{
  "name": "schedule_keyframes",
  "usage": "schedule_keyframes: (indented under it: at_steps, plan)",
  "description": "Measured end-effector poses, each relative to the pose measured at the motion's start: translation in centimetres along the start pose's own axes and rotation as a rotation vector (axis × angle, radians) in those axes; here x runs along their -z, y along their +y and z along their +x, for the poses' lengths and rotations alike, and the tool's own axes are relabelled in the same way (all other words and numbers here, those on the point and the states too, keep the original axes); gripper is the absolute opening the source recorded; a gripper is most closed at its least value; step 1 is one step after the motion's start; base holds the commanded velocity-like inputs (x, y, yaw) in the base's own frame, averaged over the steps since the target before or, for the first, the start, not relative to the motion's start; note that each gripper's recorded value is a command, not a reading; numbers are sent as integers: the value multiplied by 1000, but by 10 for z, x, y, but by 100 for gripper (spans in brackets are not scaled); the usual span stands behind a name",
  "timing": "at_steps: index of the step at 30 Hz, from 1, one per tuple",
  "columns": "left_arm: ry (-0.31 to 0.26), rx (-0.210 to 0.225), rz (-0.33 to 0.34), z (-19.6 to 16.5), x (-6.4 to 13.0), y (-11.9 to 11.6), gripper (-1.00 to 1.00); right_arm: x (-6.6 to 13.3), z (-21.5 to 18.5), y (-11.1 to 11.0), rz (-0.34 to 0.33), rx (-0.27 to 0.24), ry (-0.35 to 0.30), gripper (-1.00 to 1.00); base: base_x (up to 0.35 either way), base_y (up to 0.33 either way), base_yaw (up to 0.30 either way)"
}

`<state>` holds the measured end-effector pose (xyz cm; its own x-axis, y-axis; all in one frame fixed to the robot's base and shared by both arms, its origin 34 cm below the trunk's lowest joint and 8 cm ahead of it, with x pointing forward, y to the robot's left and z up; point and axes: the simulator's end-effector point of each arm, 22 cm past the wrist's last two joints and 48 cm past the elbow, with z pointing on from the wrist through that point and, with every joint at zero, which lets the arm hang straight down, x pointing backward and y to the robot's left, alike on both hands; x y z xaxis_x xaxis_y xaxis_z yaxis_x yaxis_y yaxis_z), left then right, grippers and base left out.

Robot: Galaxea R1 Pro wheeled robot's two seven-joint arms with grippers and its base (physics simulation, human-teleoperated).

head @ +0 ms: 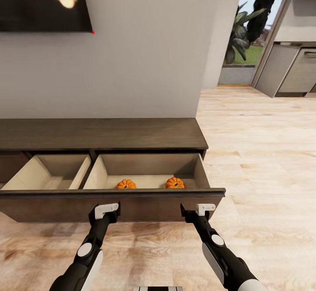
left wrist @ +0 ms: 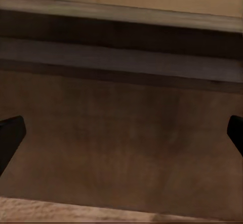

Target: Place each of the two pumpkins and all three candles from the living room inside a cabinet in the living room (use any cabinet), then make sure every cabinet is closed, and position the cauldron so it is next to a table in the living room.

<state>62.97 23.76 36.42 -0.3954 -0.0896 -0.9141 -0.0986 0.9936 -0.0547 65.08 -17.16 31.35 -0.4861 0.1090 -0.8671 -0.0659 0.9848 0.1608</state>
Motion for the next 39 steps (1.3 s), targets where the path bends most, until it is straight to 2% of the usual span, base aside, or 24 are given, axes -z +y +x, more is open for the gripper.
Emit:
schedule_keyframes:
  at_steps: [13, 34, 39]
  plan:
    - [66, -25, 14, 35, 4, -7, 100, 0, 0, 0, 0, 0, 0, 100, 1, 0, 0]
    - [59, -25, 14, 32, 3, -7, 100, 0, 0, 0, 0, -1, 0, 100, 93, 0, 0]
    - [59, -25, 14, 31, 3, -7, 100, 0, 0, 0, 0, -1, -1, 100, 254, 0, 0]
